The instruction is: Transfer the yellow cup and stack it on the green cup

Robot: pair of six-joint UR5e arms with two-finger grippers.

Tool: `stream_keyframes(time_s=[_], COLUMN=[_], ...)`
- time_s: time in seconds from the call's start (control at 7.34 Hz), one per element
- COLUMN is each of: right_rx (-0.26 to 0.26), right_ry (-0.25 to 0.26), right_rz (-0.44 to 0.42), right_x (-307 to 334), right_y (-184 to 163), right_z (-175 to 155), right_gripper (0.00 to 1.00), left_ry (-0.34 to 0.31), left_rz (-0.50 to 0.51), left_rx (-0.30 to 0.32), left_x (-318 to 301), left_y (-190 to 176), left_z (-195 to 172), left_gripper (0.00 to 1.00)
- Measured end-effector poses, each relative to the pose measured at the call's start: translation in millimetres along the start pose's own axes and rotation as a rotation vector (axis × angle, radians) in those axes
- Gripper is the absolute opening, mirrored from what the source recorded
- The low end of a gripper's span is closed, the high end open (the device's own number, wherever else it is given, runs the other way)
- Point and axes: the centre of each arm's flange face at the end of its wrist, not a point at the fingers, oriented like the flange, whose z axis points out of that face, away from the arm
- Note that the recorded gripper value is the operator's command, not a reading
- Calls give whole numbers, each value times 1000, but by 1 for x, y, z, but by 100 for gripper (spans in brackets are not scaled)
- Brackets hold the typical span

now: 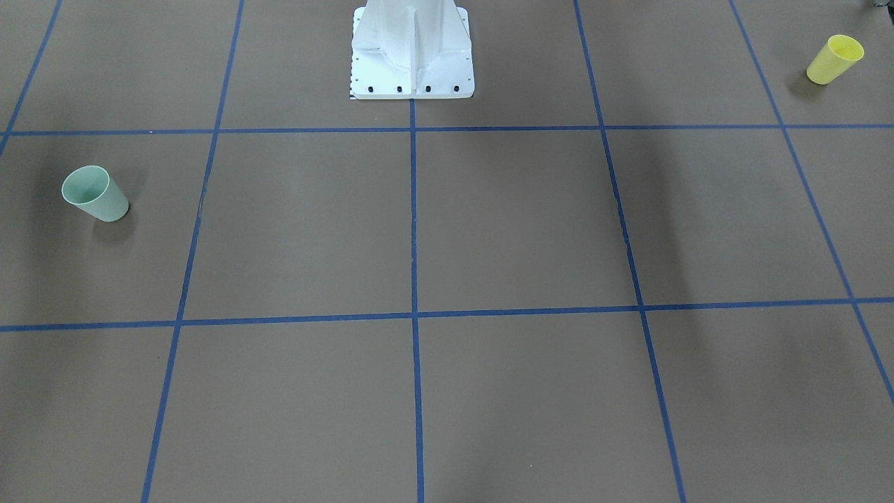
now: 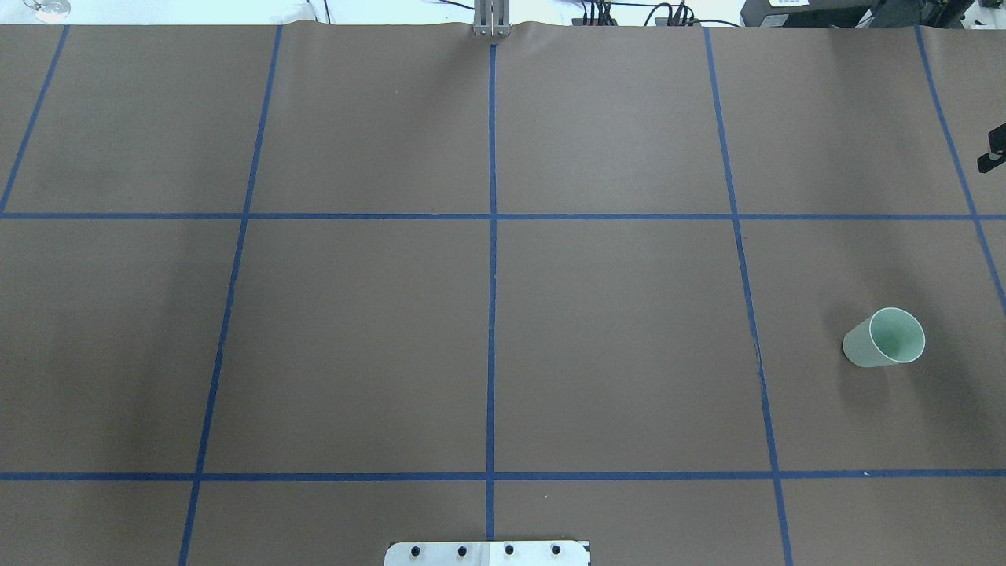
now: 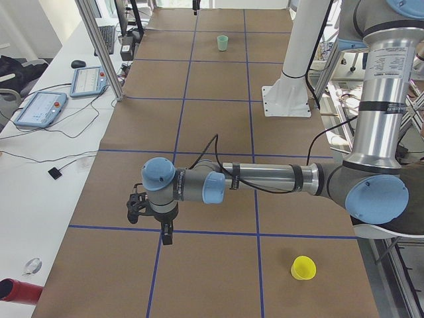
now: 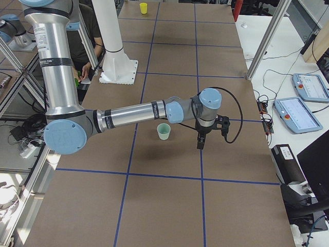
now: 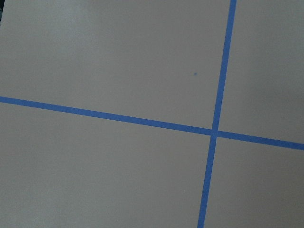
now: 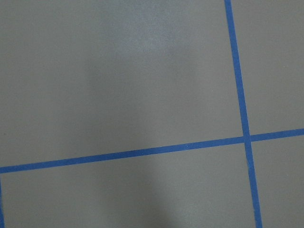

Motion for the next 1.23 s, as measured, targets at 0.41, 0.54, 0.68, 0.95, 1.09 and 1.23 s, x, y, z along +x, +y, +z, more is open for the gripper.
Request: stream_keyframes(time_s=[0.41, 0.54, 0.68, 0.95, 1.09, 1.23], right_rx=[-10, -10, -9, -8, -8, -8], right_ry=[4, 4, 3, 4, 6, 8], right_rz=[9, 9, 8, 8, 8, 9], right_x=[8, 9, 9, 9, 9, 10], right_y=[7, 8, 8, 8, 8, 9], right_z=[5, 5, 5, 5, 5, 5], right_gripper=[100, 100, 100, 100, 100, 100], left_ry=[28, 31, 32, 31, 32, 34], left_rz=[28, 33, 34, 33, 33, 33], left_rx=[22, 27, 30, 31, 31, 31], left_x=[10, 11, 12, 13, 13, 13], left_y=[20, 28, 32, 33, 33, 34], left_z=[-12, -14, -16, -17, -17, -16], left_gripper=[100, 100, 100, 100, 100, 100])
